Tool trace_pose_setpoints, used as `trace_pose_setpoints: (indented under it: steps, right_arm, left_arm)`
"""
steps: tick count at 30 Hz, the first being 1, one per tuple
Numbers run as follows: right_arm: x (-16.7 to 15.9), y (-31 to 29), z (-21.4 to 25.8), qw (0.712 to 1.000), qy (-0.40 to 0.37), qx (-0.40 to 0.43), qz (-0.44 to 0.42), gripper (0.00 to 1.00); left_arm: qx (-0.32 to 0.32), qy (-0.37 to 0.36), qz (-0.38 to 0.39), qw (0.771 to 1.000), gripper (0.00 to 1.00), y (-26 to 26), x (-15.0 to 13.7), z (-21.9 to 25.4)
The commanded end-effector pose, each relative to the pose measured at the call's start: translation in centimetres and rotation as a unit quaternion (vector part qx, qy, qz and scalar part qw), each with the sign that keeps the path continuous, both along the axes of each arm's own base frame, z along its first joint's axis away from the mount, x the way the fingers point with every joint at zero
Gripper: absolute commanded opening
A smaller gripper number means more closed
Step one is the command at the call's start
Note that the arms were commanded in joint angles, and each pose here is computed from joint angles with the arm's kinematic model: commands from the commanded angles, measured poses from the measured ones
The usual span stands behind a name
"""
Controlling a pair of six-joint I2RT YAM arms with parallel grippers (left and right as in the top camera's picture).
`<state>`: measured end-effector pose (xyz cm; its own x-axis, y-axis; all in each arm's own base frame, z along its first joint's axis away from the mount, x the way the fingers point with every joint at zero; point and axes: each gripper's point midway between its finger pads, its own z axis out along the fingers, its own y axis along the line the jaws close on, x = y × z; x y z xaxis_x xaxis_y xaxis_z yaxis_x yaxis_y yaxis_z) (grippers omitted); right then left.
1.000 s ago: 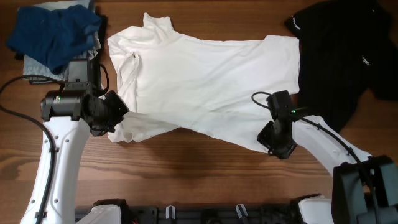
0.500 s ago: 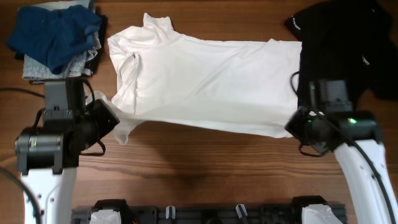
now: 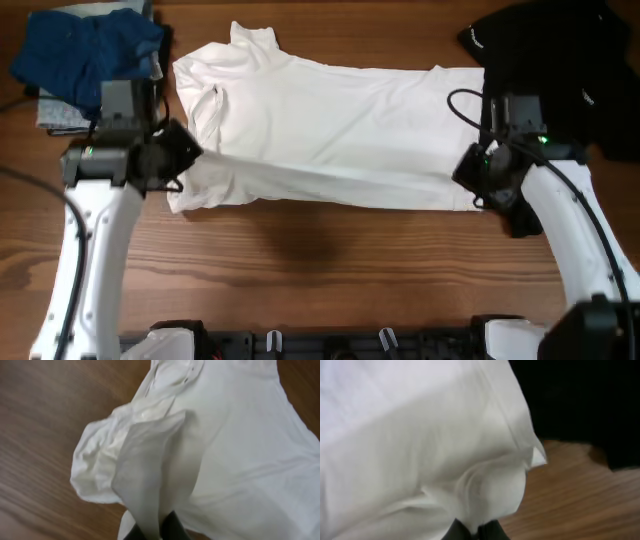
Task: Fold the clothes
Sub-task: 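Fold the bottom hem upward toward the collar with both grippers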
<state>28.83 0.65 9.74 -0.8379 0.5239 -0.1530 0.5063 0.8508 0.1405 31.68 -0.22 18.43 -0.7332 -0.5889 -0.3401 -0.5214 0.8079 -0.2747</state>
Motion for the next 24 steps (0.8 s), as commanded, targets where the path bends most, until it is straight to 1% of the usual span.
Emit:
trace_pose_setpoints:
  steps: [1, 6, 11, 15, 18, 19, 20, 21, 22, 23, 24]
  right_arm:
    - [3.1, -0.5, -1.7, 1.000, -0.022, -0.013, 0.010, 0.04]
    - [7.2, -0.7, -3.9, 0.997, -0.065, -0.022, 0.027, 0.04]
    - [8.5, -0.9, -5.2, 0.997, -0.071, -0.028, 0.029, 0.04]
    - [9.0, -1.1, -6.1, 0.997, -0.070, -0.033, 0.027, 0.04]
    - [9.4, -1.2, -6.0, 0.996, -0.078, -0.035, 0.026, 0.04]
    - [9.5, -1.2, -6.0, 0.996, -0.080, -0.035, 0.026, 0.08]
    - [9.4, -1.2, -6.0, 0.996, -0.080, -0.035, 0.027, 0.37]
    - [9.4, -1.2, -6.0, 0.996, -0.080, -0.035, 0.027, 0.70]
    - [9.5, -1.2, -6.0, 0.996, -0.080, -0.035, 0.027, 0.85]
    - [9.5, -1.1, -5.8, 0.996, -0.082, -0.032, 0.028, 0.95]
    - [9.6, -1.1, -5.4, 0.995, -0.086, -0.032, 0.028, 0.97]
  left_arm:
    - [0.023, 0.005, -0.004, 1.000, 0.04, 0.7, 3.1, -2.4]
    - [0.023, 0.008, -0.006, 1.000, 0.04, 0.7, 7.0, -6.4]
    - [0.027, 0.013, -0.022, 0.999, 0.04, 0.1, 8.7, -8.9]
    - [0.028, 0.000, -0.042, 0.999, 0.04, -1.5, 9.9, -9.6]
    - [0.033, -0.006, -0.047, 0.998, 0.04, -2.0, 10.2, -9.5]
    - [0.041, -0.006, -0.044, 0.998, 0.05, -1.7, 10.2, -9.5]
    - [0.049, -0.005, -0.040, 0.998, 0.17, -1.4, 10.2, -9.5]
    - [0.057, -0.003, -0.036, 0.998, 0.35, -1.0, 10.1, -9.5]
    - [0.065, -0.002, -0.031, 0.997, 0.50, -0.7, 10.1, -9.5]
    - [0.074, -0.002, -0.025, 0.997, 0.72, -0.1, 10.1, -9.5]
    - [0.077, -0.002, -0.018, 0.997, 0.80, 0.4, 10.1, -9.5]
